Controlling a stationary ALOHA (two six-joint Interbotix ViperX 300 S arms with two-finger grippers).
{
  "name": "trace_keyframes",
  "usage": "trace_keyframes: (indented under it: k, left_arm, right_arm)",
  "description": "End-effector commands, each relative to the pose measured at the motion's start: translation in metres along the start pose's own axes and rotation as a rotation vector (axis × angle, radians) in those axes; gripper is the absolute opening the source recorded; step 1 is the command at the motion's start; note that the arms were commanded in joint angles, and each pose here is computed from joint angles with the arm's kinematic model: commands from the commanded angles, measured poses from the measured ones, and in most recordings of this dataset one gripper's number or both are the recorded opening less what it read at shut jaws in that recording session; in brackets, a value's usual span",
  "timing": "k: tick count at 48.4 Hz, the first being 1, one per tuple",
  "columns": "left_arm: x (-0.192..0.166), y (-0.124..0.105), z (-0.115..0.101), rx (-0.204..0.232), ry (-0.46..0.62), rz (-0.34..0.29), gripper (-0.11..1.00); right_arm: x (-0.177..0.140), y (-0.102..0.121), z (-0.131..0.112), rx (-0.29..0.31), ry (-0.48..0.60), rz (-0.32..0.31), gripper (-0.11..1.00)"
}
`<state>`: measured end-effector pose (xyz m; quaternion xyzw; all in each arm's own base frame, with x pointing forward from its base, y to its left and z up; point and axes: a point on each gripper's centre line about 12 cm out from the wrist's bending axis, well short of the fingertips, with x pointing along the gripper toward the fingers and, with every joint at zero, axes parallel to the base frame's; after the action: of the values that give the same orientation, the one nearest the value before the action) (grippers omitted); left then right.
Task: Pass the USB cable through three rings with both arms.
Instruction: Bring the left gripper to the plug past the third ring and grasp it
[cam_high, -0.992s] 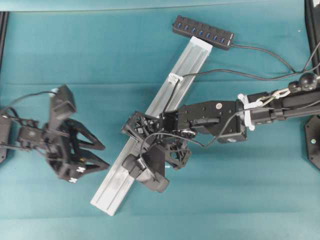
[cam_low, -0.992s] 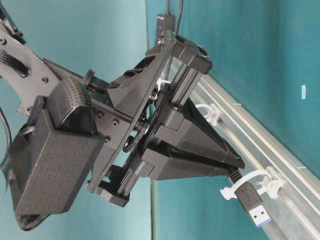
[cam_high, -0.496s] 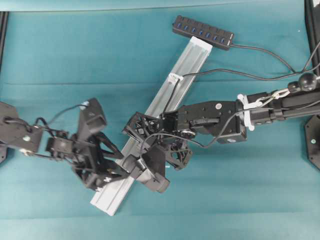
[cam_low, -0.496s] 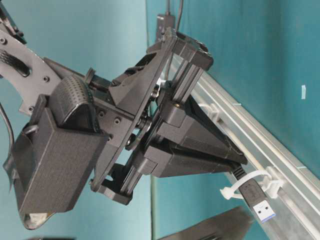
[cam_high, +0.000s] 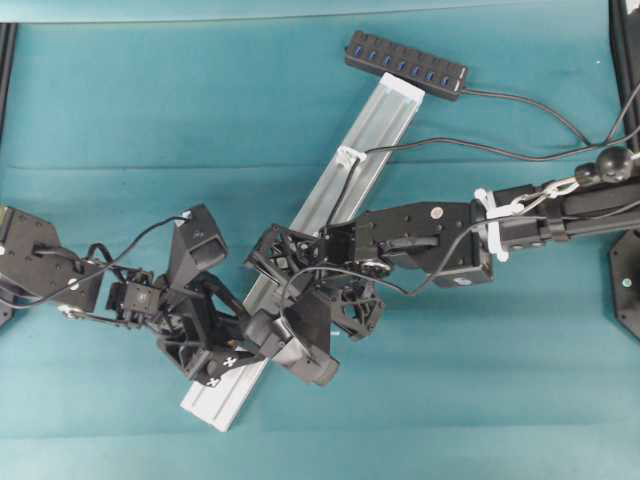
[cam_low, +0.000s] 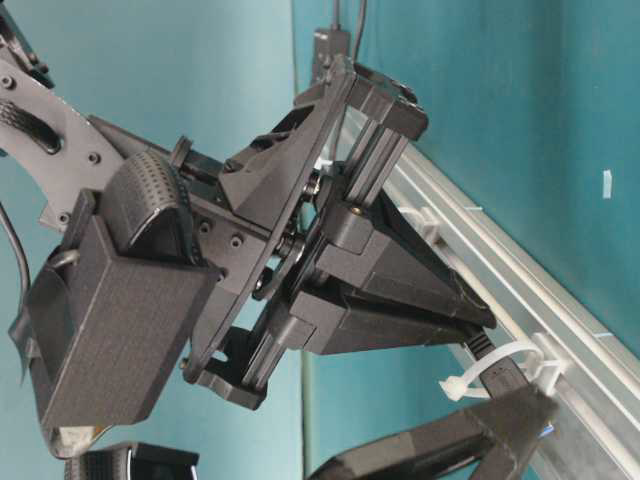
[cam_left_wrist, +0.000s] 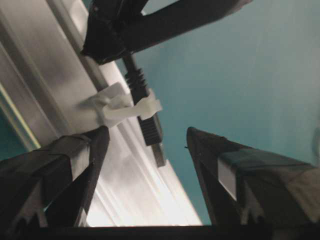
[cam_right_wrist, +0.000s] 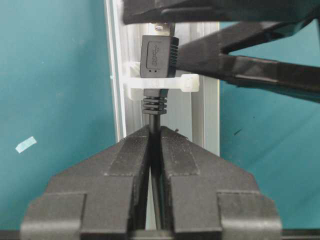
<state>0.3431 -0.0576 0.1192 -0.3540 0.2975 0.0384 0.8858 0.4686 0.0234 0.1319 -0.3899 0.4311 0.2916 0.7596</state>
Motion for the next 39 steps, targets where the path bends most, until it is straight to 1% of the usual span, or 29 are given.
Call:
trace_keyframes:
  k: [1, 7, 11, 13, 18, 23, 26, 30, 39]
  left_arm:
    - [0.0014, -0.0072, 0.0060, 0.001, -0.021, -0.025, 0.81]
    - [0.0014, -0.0075, 0.0056, -0.011, -0.020, -0.026, 0.80]
    - [0.0016, -0.0086, 0.0059, -0.034, -0.021, -0.030, 0.79]
    - [0.0018, -0.0099, 0.0063, -0.047, -0.022, -0.034, 0.76]
    - [0.0019, -0.0110, 0.0044, -0.096, -0.015, -0.034, 0.61]
    - [0.0014, -0.0101, 0.0021, -0.133, -0.007, -0.030, 0.36]
    - [0.0010, -0.0099, 0.0018, -0.145, -0.006, -0.029, 0.21]
    - [0.0006, -0.0097, 0.0017, -0.150, -0.006, -0.029, 0.08]
    - [0.0001, -0.0098, 0.0011, -0.147, -0.004, -0.028, 0.08]
  right_arm:
    - [0.0012, 0.0001, 0.0034, 0.011, -0.006, -0.003, 0.08]
    - [0.0012, 0.0001, 0.0034, 0.011, -0.006, -0.003, 0.08]
    - [0.0012, 0.0001, 0.0034, 0.011, -0.006, -0.003, 0.08]
    - [0.0018, 0.0003, 0.0032, 0.011, -0.005, -0.001, 0.08]
    - [0.0021, 0.0008, 0.0028, 0.011, -0.005, 0.000, 0.08]
    - [0.0023, 0.0013, 0.0025, 0.011, -0.004, 0.001, 0.08]
    - [0.0023, 0.0008, 0.0019, 0.013, -0.003, 0.001, 0.08]
    - [0.0023, 0.0008, 0.0019, 0.013, -0.003, 0.001, 0.08]
    - [0.0028, 0.0007, 0.0011, 0.013, -0.002, 0.001, 0.08]
